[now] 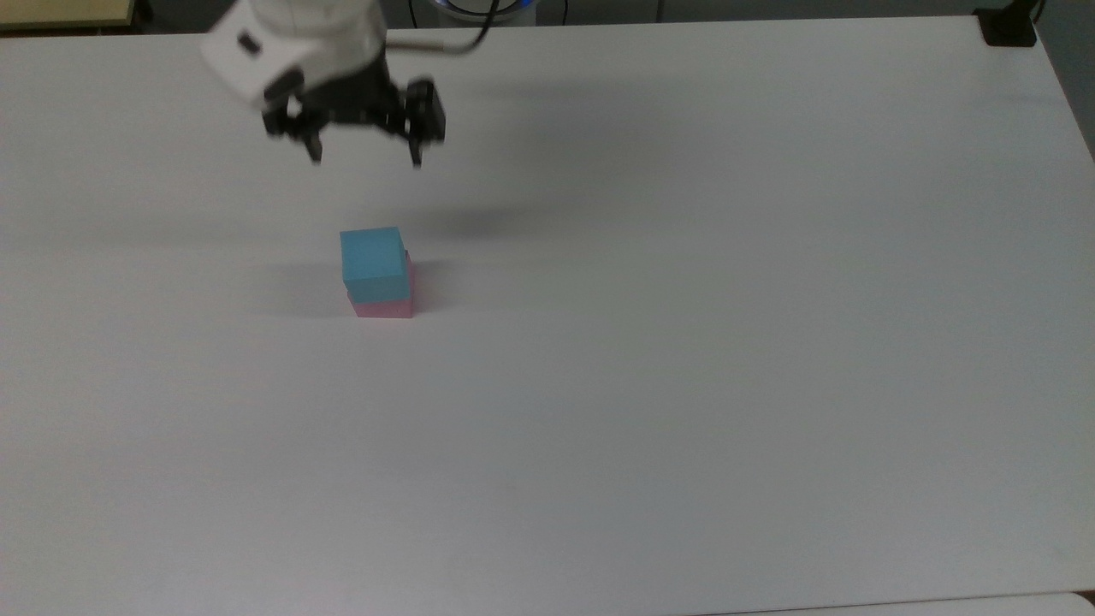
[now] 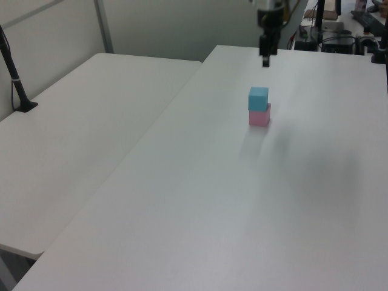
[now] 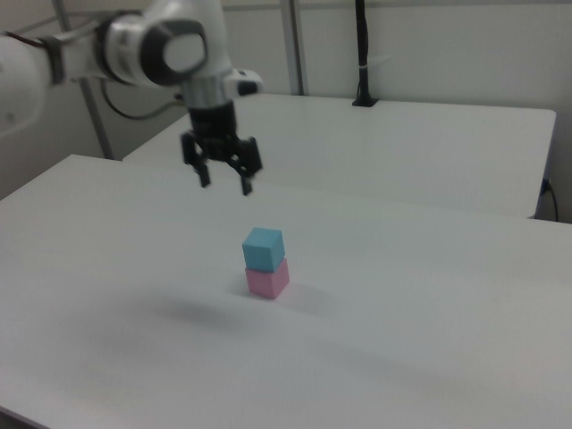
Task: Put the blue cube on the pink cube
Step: 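Open the gripper and raise it away from the stacked cubes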
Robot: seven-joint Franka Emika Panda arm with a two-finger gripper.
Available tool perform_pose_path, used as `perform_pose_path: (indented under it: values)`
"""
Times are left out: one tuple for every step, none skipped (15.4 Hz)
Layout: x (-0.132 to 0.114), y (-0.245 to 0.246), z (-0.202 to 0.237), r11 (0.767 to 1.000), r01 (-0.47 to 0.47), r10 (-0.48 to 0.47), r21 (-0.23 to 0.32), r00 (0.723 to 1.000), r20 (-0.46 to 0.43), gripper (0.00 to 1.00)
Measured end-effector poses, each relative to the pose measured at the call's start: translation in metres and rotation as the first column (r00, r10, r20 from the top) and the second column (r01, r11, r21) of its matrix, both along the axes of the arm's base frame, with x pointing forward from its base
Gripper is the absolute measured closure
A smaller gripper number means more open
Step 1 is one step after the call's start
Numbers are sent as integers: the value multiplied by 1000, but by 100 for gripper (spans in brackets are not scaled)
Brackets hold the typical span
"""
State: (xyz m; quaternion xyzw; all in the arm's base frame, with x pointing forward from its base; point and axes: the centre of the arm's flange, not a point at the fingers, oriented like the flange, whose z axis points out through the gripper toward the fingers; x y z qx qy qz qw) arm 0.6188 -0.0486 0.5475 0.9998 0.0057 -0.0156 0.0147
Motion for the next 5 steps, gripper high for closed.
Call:
perform_pose_path:
  values:
    - [-17, 0, 16, 1000, -2, 2, 5, 1000, -7, 0]
    - [-36, -1, 29, 1000, -4, 4, 6, 1000, -11, 0]
    - [-52, -4, 37, 1000, -5, 5, 4, 1000, -8, 0]
    - [-65, -7, 42, 1000, -4, 4, 5, 1000, -5, 0]
    - [-74, -11, 46, 1000, -1, 1, 8, 1000, -3, 0]
